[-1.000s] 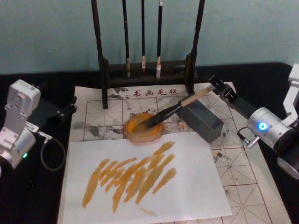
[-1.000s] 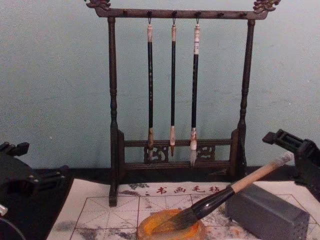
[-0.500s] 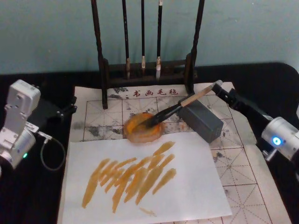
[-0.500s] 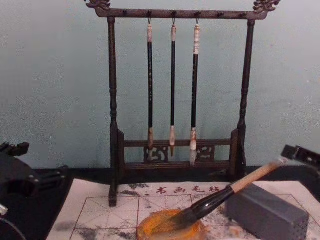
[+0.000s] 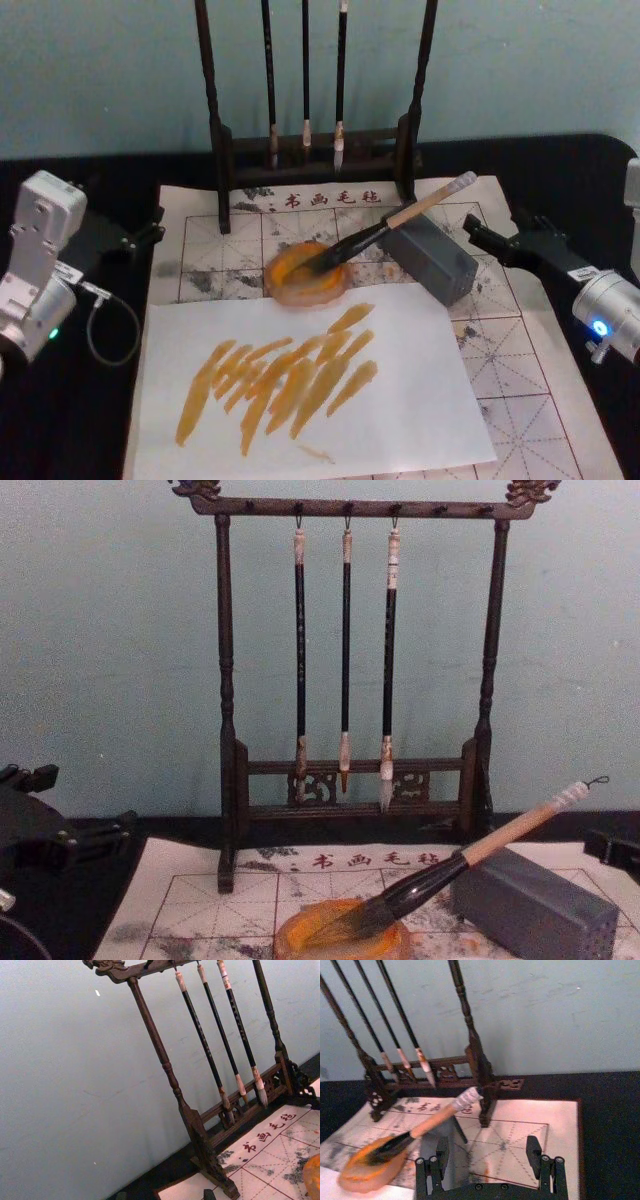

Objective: Pick up the brush from the inkstone, write on the paper, then place the brush back to its original position.

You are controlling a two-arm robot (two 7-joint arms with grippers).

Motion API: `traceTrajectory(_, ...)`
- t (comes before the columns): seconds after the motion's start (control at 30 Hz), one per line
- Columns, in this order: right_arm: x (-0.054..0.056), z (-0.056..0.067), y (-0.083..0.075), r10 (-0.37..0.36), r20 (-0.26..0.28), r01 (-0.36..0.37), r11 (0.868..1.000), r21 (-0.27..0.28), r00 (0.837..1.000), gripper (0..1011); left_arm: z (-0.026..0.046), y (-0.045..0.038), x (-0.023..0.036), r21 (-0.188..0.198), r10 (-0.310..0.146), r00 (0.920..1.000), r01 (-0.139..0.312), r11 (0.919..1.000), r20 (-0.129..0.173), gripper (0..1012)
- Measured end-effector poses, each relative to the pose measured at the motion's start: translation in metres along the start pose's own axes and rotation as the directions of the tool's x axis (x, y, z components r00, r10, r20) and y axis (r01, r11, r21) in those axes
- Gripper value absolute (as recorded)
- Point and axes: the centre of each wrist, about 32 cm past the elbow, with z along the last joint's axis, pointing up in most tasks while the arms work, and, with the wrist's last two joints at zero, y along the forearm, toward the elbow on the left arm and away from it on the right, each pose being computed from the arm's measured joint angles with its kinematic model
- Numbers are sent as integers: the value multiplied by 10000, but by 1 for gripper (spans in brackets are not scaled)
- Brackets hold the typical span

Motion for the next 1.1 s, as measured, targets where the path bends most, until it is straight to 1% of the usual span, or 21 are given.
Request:
traceTrajectory(0.1, 3, -21, 9, -253, 132, 253, 9997, -2, 9996, 1000, 0, 0, 0, -1, 1, 10000, -1, 10000, 0, 1001)
traceTrajectory(0.3, 8, -39, 31, -525, 186, 524, 9986, 83, 9984, 1000, 0, 0, 0, 0, 0, 10000, 0, 10000, 0, 1001)
traceTrajectory(1.1, 10, -38, 29, -525, 213, 524, 9986, 74, 9984, 1000, 0, 0, 0, 0, 0, 10000, 0, 10000, 0, 1001)
